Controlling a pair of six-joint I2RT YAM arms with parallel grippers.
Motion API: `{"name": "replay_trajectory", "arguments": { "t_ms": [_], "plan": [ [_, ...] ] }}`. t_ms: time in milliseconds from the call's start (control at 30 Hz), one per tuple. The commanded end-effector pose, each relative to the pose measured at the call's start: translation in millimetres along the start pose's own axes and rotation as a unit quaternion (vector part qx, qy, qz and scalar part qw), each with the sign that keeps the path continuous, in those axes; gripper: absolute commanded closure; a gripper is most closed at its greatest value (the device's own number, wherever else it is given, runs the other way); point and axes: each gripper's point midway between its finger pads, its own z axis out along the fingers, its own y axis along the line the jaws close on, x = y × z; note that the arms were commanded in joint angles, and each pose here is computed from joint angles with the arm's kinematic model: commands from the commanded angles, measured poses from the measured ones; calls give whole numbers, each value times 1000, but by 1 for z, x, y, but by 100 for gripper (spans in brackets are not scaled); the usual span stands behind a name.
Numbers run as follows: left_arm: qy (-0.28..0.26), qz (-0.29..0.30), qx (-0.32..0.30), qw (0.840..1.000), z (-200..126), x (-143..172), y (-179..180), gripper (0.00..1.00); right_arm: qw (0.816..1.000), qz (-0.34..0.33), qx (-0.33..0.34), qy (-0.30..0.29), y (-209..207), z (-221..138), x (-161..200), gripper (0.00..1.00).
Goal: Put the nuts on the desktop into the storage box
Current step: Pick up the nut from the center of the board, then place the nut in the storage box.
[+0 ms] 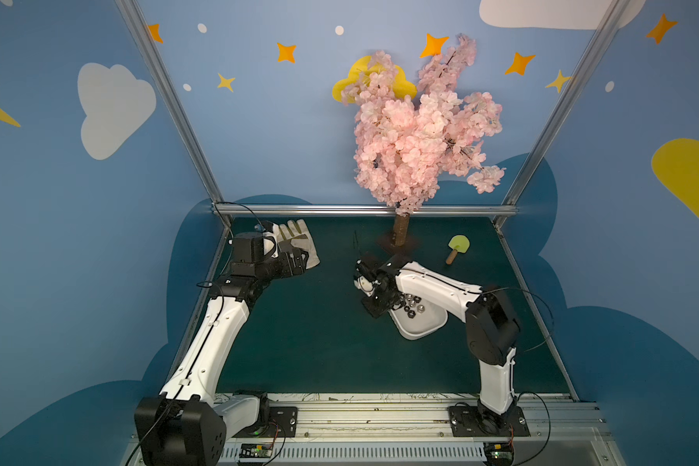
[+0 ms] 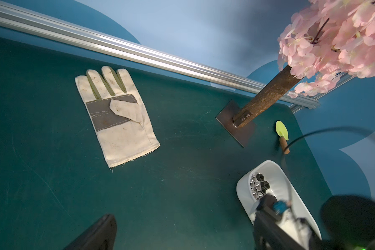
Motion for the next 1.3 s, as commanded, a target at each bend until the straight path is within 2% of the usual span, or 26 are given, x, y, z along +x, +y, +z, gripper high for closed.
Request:
{"name": "replay_trajectory", "arguments": {
  "t_ms": [0,167,267,567,700,833,900,1033,1167,1267],
  "plan": [
    [-11,8,3,1000,-6,-5,-3,0,998,52,27,-25,-53,-26,-15,87],
    [-12,14,-4,1000,-9,-6,-2,0,993,107,54,-11,-115,-8,-21,87],
    [-15,17,-7,1000,-11,-9,-1,0,991,119,56,-8,-135,6,-28,87],
    [-17,17,-7,1000,-13,-14,-3,0,992,114,58,1,-154,33,-50,86],
    [-16,19,-10,1000,-17,-15,-3,0,992,113,62,7,-156,41,-53,76],
    [-17,19,-16,1000,-20,-9,0,0,991,112,76,7,-160,44,-54,60],
    [-20,22,-21,999,-22,-8,3,0,990,113,82,3,-162,40,-55,55],
    [-20,28,-32,999,-23,-9,7,0,990,111,88,-20,-158,22,-60,55],
    [-25,36,-58,997,-22,-9,17,0,988,107,91,-62,-147,-15,-63,54],
    [-42,55,-88,994,-26,-11,27,0,984,118,75,-107,-135,-50,-58,49]
  ]
}}
